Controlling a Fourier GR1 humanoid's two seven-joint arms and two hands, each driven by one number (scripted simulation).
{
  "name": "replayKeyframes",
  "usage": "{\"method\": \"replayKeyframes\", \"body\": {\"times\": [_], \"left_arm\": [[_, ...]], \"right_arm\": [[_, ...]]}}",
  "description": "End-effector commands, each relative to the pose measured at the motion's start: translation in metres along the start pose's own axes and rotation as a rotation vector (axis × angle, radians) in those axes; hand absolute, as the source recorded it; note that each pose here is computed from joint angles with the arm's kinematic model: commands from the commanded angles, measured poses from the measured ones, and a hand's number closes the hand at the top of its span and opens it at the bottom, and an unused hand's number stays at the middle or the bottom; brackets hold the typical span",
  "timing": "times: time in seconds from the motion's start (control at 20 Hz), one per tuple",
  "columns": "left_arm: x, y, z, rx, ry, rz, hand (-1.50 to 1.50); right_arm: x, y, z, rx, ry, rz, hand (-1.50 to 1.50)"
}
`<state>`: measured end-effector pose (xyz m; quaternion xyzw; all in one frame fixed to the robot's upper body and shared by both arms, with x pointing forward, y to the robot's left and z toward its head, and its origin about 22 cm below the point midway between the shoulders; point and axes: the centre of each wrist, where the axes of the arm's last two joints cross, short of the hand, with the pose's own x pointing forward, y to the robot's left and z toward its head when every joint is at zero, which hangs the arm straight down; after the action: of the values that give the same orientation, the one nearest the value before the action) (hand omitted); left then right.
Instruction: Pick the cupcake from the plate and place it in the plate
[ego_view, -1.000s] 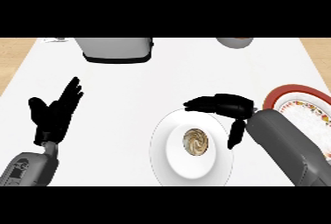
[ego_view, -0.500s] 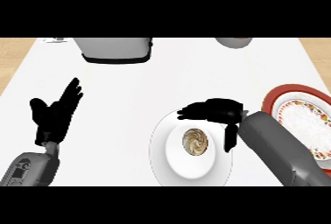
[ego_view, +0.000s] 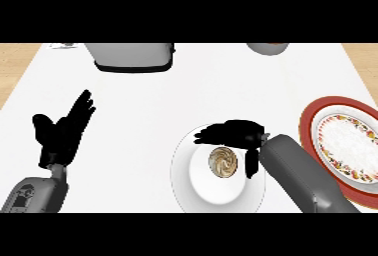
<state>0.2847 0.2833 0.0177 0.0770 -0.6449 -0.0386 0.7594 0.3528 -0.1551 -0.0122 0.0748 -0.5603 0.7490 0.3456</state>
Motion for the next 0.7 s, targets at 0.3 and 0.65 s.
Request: {"method": "replayKeyframes", "body": {"times": [0.3, 0.65], "left_arm": [[0.0, 0.0, 0.004, -0.003, 0.002, 0.009, 0.0], [-0.01, 0.004, -0.004, 0.008, -0.005, -0.002, 0.0]], "right_arm": [[-0.001, 0.009, -0.02, 0.069, 0.029, 0.066, -1.5], [0.005, 0.004, -0.019, 0.155, -0.093, 0.12, 1.5]]}}
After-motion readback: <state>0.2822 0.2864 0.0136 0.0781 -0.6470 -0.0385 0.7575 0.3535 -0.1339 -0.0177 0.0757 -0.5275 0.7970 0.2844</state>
